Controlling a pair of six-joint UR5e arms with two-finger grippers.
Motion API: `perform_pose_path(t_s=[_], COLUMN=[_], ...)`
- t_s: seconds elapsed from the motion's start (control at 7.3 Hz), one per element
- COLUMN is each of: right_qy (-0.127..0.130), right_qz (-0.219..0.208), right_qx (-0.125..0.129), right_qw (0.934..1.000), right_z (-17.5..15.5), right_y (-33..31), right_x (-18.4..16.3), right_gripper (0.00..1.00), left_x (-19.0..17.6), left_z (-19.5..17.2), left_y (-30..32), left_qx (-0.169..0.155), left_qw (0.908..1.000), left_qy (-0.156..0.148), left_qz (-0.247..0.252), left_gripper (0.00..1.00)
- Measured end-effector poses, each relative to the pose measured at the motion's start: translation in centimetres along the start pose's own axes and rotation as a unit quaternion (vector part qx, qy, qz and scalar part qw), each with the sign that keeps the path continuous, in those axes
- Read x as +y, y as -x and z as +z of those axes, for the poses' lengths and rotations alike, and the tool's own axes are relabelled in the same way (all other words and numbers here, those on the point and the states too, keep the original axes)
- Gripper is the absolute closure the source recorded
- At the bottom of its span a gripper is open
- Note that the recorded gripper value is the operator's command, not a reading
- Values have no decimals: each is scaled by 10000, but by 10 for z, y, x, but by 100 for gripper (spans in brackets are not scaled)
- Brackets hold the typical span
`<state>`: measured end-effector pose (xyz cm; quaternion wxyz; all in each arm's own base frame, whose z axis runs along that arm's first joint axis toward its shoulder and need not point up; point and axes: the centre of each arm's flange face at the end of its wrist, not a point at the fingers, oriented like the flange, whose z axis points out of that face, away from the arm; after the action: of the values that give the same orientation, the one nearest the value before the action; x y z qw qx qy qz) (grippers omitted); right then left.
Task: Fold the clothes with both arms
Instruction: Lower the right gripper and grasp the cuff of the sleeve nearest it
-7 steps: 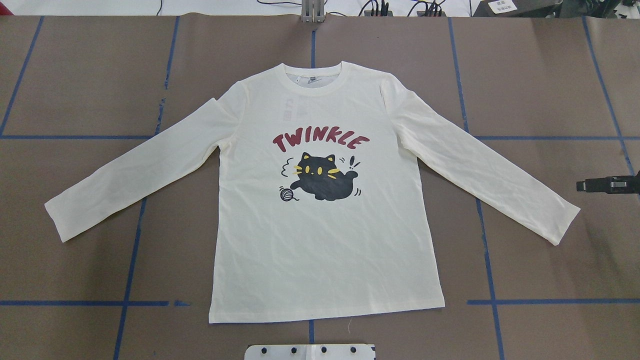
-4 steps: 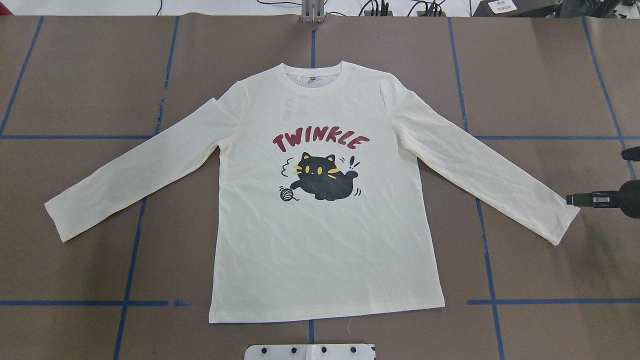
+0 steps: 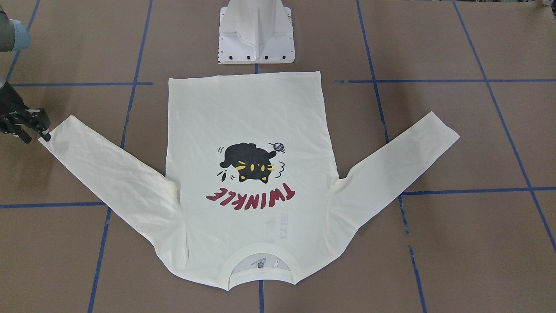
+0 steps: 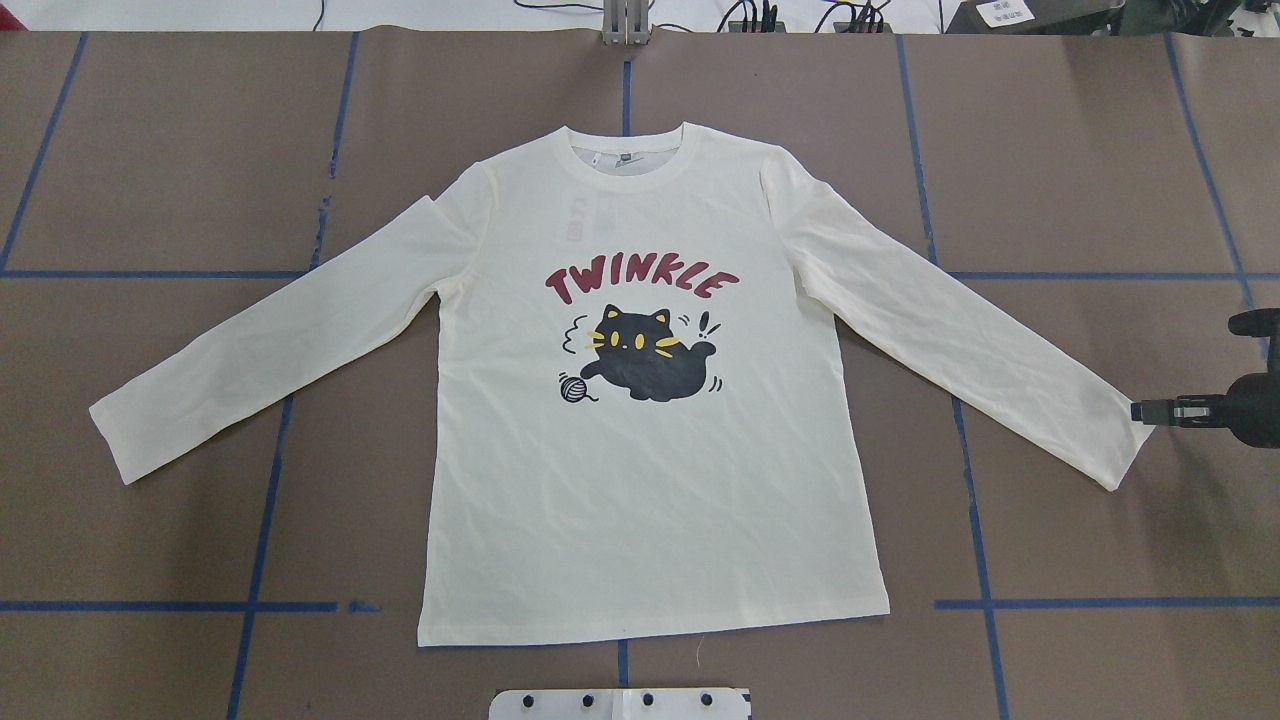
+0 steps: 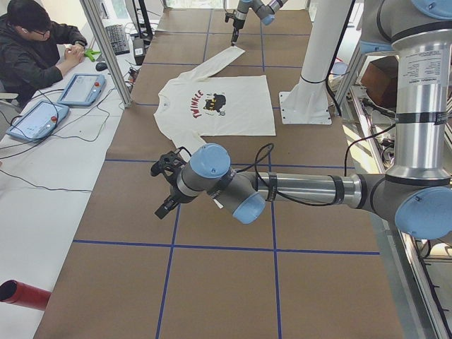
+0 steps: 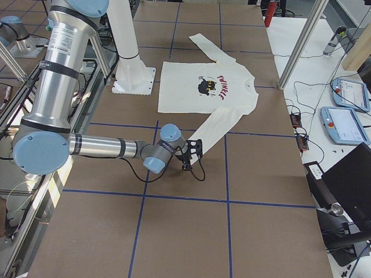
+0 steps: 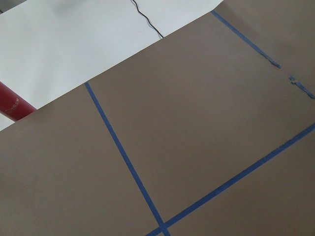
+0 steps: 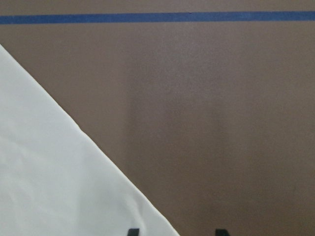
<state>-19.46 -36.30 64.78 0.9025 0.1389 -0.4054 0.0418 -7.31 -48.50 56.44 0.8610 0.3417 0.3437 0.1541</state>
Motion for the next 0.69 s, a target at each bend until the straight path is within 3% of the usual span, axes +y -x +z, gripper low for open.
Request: perform_pose_path(t_s=[0.14,0.27,0.41,0.69], right_qy=[28,45,54,50], right_qz=[-15,-32,-42,-81], right_qx=[2,-2,-5,-23], right_qw=[10000,10000,10000,10000], right_z=[2,4,4,5], right_y=[1,2,3,5], right_x=[2,3,4,4], right_gripper=[60,89,100,100], left_x=[0,1,1,3], left_z=[0,0,-1,-1], left_y=[0,0,1,0], left_qx=[-2,-3,-6,-9], left_qw=[10000,10000,10000,10000], left_qy=[1,0,-1,0], left_qz=[-3,-5,-7,-14], left_gripper=[0,0,0,0])
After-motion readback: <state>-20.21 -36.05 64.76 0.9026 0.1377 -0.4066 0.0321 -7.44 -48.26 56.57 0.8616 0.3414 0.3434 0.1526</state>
